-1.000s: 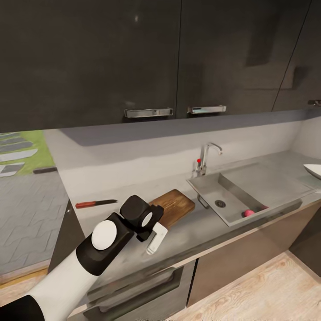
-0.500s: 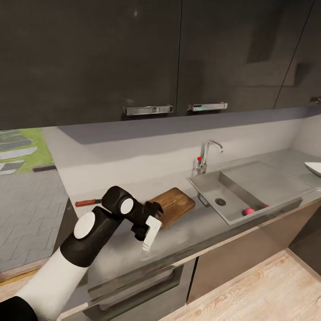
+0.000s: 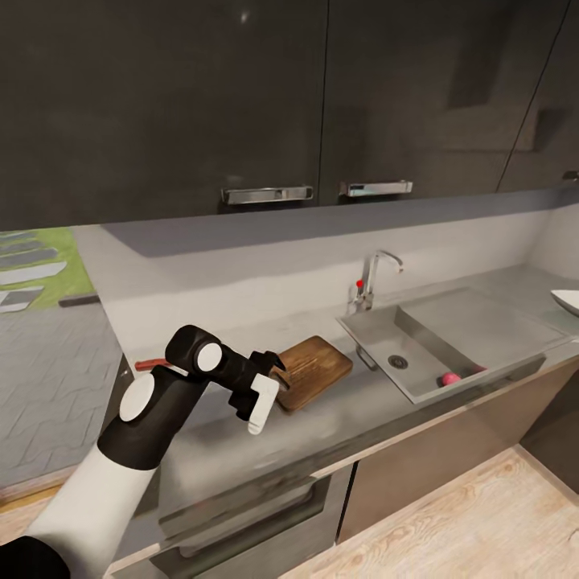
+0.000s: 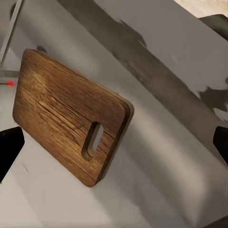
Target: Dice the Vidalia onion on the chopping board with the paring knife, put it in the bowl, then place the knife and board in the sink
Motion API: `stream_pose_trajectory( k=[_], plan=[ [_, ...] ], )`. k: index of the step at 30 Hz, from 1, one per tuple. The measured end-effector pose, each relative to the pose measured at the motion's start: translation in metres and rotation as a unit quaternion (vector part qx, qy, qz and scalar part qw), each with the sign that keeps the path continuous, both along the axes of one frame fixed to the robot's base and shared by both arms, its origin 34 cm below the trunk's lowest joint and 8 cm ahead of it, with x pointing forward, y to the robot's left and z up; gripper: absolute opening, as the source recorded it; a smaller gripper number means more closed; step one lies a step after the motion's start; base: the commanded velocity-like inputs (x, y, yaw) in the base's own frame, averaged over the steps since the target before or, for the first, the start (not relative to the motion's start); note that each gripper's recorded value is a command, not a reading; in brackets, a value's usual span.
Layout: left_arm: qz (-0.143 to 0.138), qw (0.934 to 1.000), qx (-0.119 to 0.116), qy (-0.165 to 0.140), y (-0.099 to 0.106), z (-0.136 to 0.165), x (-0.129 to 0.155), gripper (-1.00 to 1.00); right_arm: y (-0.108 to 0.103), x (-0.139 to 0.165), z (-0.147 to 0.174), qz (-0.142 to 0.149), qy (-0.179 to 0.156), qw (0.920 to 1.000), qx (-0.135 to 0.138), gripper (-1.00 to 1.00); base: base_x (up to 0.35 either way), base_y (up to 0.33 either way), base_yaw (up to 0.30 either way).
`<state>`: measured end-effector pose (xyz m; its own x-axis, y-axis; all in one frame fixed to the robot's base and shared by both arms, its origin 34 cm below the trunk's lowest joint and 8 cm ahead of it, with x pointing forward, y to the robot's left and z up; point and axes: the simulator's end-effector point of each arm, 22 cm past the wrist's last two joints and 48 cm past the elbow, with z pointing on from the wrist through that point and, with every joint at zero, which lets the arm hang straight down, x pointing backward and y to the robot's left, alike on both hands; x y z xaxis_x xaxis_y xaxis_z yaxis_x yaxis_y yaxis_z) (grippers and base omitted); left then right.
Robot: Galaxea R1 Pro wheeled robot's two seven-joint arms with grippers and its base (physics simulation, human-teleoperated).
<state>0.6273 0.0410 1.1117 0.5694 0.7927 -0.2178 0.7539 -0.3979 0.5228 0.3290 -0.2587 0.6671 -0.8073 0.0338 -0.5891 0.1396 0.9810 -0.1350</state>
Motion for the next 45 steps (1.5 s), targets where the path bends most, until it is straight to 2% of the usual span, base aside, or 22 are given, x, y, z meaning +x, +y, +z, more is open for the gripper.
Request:
stream_pose_trajectory(
  k=[21, 45],
  plan=[
    [0.002, 0.9995, 0.006, 0.032, 0.001, -0.028, 0.002, 1.00, 0.001, -0.011, -0.007, 0.000, 0.016, 0.9999, 0.001, 1.00, 0.000, 0.000, 0.000],
    [0.002, 0.9986, 0.008, 0.053, 0.003, -0.049, 0.005, 1.00, 0.001, -0.024, -0.015, 0.000, 0.035, 0.9994, 0.001, 1.00, 0.000, 0.000, 0.000]
  ],
)
